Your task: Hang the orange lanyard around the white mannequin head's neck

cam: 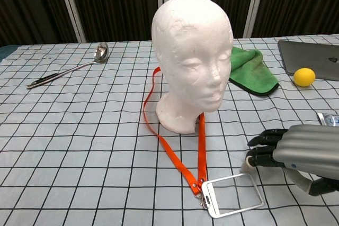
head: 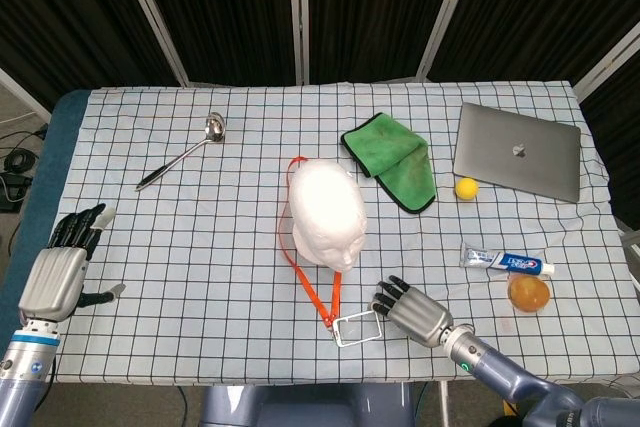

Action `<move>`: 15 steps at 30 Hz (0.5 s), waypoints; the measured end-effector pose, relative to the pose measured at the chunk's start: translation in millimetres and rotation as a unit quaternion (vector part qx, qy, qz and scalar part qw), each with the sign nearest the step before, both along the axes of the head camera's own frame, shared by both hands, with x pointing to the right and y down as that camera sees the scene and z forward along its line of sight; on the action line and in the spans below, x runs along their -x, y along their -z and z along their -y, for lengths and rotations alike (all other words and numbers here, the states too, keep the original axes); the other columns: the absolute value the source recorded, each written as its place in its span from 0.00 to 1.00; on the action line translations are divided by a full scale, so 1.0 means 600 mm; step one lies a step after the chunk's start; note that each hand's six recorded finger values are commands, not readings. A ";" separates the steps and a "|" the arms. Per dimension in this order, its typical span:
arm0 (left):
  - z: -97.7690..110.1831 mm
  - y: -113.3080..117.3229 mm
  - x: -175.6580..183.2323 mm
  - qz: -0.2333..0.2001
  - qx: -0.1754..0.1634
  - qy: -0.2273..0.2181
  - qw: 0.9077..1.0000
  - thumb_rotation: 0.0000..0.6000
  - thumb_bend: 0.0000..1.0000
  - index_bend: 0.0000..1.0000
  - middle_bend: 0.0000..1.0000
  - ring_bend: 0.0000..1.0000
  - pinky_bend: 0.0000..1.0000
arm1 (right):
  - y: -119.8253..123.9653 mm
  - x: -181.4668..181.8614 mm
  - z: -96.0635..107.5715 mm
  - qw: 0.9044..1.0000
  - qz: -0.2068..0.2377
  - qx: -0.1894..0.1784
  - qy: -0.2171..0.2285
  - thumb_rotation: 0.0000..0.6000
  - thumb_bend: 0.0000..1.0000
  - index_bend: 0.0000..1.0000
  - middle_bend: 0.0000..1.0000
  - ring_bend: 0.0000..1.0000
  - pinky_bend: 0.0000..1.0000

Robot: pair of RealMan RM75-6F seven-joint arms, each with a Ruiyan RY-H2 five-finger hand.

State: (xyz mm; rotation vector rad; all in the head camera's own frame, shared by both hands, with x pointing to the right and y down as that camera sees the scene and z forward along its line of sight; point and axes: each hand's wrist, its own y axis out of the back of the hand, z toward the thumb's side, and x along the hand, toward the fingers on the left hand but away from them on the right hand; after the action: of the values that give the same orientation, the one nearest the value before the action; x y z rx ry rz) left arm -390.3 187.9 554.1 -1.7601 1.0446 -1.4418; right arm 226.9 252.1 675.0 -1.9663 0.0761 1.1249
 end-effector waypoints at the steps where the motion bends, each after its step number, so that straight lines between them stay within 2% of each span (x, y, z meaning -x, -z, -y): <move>1: 0.000 0.000 -0.001 0.000 0.000 0.000 1.000 1.00 0.00 0.00 0.00 0.00 0.00 | 0.002 -0.003 -0.001 1.000 0.000 0.000 0.001 1.00 0.98 0.20 0.19 0.00 0.09; 10: -0.003 -0.003 -0.006 -0.001 0.003 -0.004 1.000 1.00 0.00 0.00 0.00 0.00 0.00 | 0.027 -0.016 -0.020 1.000 0.015 -0.006 0.016 1.00 0.98 0.20 0.19 0.00 0.10; 15: -0.004 -0.003 -0.007 0.000 0.003 -0.005 1.000 1.00 0.00 0.00 0.00 0.00 0.00 | 0.034 -0.020 -0.038 0.999 0.019 0.004 0.030 1.00 0.98 0.21 0.19 0.00 0.10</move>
State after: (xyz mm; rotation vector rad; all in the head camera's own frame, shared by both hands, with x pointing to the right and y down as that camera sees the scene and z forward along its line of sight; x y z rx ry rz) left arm -385.9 190.4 555.7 -1.7671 1.0322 -1.4404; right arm 238.7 275.1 654.7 -1.9780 0.1198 1.0502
